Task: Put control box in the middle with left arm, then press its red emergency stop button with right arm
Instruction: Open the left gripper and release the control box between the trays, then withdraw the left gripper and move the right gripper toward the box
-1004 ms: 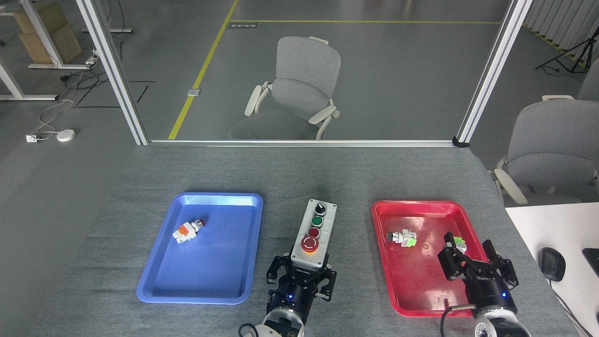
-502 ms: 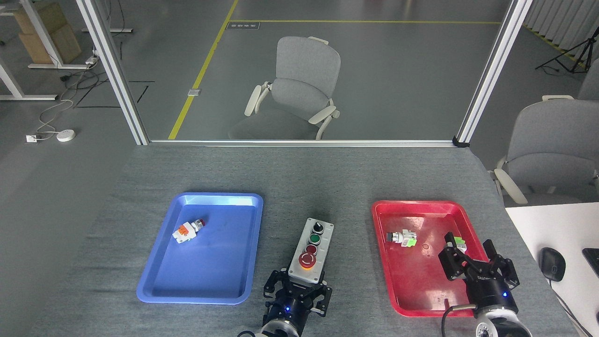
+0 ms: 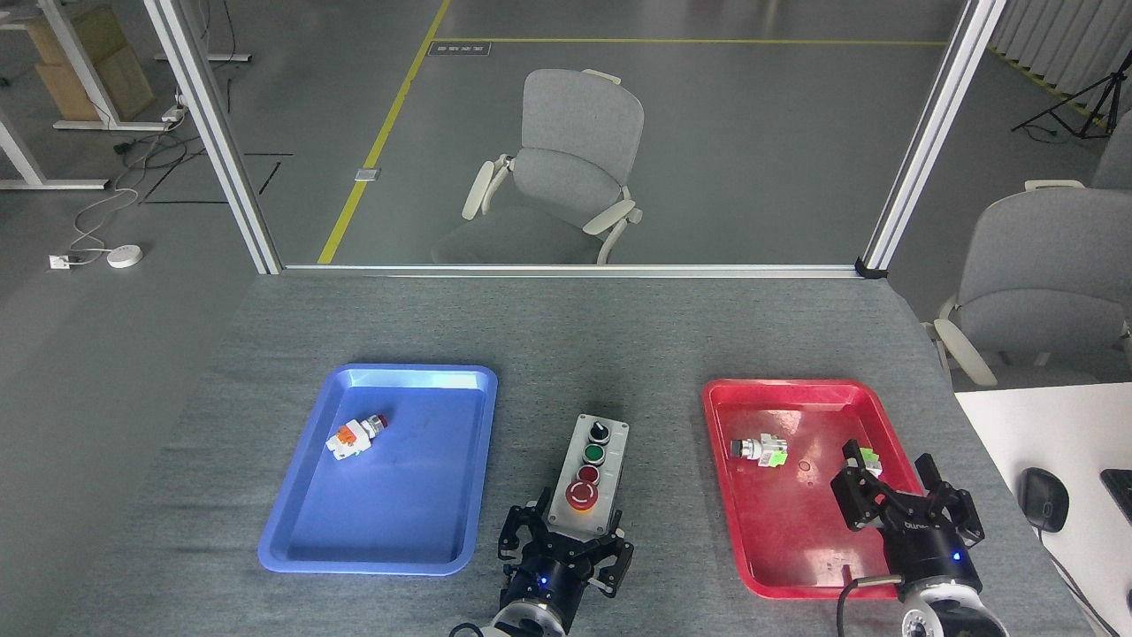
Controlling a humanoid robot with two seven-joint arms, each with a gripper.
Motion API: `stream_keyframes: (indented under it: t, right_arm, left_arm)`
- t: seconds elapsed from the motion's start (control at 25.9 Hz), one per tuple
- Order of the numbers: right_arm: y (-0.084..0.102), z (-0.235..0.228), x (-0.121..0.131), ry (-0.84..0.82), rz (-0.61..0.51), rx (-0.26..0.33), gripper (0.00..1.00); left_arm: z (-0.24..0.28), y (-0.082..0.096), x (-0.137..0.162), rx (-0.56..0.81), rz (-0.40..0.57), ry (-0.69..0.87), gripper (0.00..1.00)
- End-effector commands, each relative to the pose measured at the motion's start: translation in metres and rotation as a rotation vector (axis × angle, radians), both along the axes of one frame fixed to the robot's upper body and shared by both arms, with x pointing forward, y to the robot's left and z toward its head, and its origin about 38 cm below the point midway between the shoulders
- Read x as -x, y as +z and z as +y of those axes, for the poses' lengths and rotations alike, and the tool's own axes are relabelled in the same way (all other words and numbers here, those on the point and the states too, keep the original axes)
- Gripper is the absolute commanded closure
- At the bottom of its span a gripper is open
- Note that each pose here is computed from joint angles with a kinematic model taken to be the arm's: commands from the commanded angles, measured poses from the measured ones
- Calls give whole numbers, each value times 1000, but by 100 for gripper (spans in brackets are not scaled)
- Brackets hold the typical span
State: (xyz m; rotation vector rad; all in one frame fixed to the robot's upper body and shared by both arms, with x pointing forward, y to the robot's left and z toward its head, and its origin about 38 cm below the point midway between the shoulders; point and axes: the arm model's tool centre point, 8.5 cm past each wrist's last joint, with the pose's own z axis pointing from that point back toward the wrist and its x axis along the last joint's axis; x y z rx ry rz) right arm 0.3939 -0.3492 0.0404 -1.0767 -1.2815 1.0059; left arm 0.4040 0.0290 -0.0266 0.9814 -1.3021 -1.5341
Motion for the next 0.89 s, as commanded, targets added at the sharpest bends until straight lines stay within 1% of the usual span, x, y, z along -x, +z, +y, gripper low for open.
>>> stream_keyframes:
  t: [0.0,0.15,0.27,0.35,0.39,0.54,0.62,0.69,0.77,0.85]
  right_arm:
    - [0,0,0,2,-3,-1,0]
    - [0,1,0,7,-2,0,0]
    - [0,1,0,10,-3,0,0]
    - [0,1,0,8,-2,0,0]
    - [0,0,0,5,-3,-1,0]
    - [0,0,0,0,-9,-1,0]
    - [1,0,-1,-4,-9,1,0]
    - [2,-1,-3,-7,-10,-1,0]
    - [9,0,-13,-4,-26,-4,0]
    - [11,1,-18,-3,-30,-7,0]
  left_arm:
    - [-1,2,-1,3,-6,-3,1]
    - [0,3,-1,2,-11,4,1]
    - [-3,11,0,15,-36,18,1]
    - [-5,8,14,36,-36,19,1]
    - [-6,10,20,52,-42,17,1]
    - [-1,26,33,121,-122,11,1]
    - [7,39,39,148,-193,6,1]
    - [18,50,44,161,-235,16,1]
    - [34,67,44,166,-297,36,1]
    - [52,75,46,156,-330,59,1]
